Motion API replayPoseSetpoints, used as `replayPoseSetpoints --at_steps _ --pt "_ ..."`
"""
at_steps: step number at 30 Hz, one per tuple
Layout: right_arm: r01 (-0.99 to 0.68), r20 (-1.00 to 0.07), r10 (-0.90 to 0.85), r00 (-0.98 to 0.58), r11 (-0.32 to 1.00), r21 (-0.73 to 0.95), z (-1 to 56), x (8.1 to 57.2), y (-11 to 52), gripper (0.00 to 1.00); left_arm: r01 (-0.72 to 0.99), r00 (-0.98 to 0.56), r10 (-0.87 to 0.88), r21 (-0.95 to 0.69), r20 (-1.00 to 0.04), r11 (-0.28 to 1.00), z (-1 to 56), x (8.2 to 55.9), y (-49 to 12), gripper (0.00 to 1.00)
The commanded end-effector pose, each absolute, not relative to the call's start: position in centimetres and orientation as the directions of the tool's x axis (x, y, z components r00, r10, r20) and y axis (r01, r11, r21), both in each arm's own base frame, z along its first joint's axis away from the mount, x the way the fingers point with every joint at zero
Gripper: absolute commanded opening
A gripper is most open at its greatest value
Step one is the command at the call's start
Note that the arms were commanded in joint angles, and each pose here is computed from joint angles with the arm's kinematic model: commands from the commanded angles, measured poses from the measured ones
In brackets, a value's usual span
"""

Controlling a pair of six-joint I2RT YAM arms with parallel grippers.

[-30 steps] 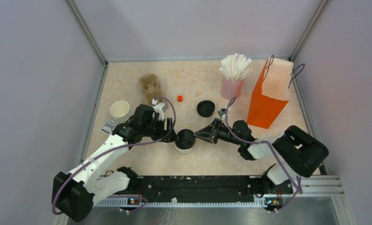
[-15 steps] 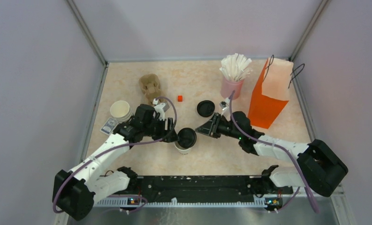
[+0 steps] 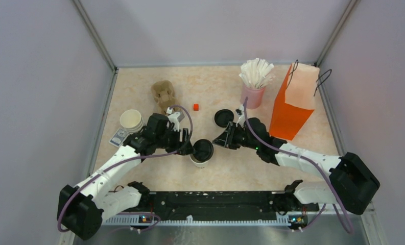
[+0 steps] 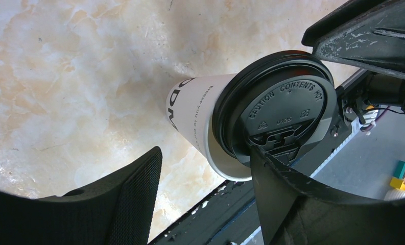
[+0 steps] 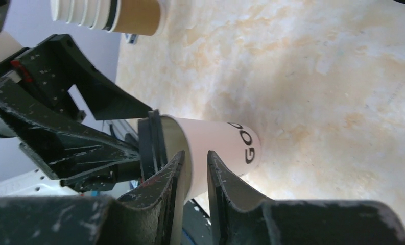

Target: Pack the takeout coffee

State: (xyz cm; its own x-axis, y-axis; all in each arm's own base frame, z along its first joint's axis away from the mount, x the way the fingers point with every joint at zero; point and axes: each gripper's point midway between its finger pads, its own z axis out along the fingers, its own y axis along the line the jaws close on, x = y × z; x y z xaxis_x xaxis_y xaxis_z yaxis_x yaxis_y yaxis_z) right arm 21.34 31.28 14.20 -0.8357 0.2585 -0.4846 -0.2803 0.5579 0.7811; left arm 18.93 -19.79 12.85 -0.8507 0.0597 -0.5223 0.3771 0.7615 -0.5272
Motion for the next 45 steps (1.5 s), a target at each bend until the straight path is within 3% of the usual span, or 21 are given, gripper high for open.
replayPoseSetpoints --at_steps 1,4,13,30,45 --pt "-0.297 -0.561 0.286 -0.777 0.620 0.727 15.7 22.3 30.1 0.22 0.411 -0.816 0.044 -0.526 -0.576 0.744 14.3 20.0 -20.3 0.69" --pt "-0.308 -0.584 0.293 -0.757 0.628 0.715 16.6 22.4 29.6 0.22 0.412 -0.817 0.045 -0.527 -0.575 0.743 14.3 20.0 -20.3 0.69" --pt "-0.424 -0.664 0.219 -0.715 0.620 0.660 19.4 20.8 31.8 0.41 0.417 -0.809 0.038 -0.528 -0.586 0.740 14.8 20.2 -20.3 0.69" --pt "-0.475 -0.748 0.030 -0.663 0.755 0.452 18.0 20.6 33.5 0.35 0.424 -0.805 0.030 -0.540 -0.592 0.727 15.4 19.8 -20.4 0.68" --pt "-0.482 -0.722 0.017 -0.691 0.734 0.479 16.8 19.9 34.3 0.31 0.425 -0.812 0.015 -0.572 -0.584 0.701 16.4 19.2 -20.8 0.71"
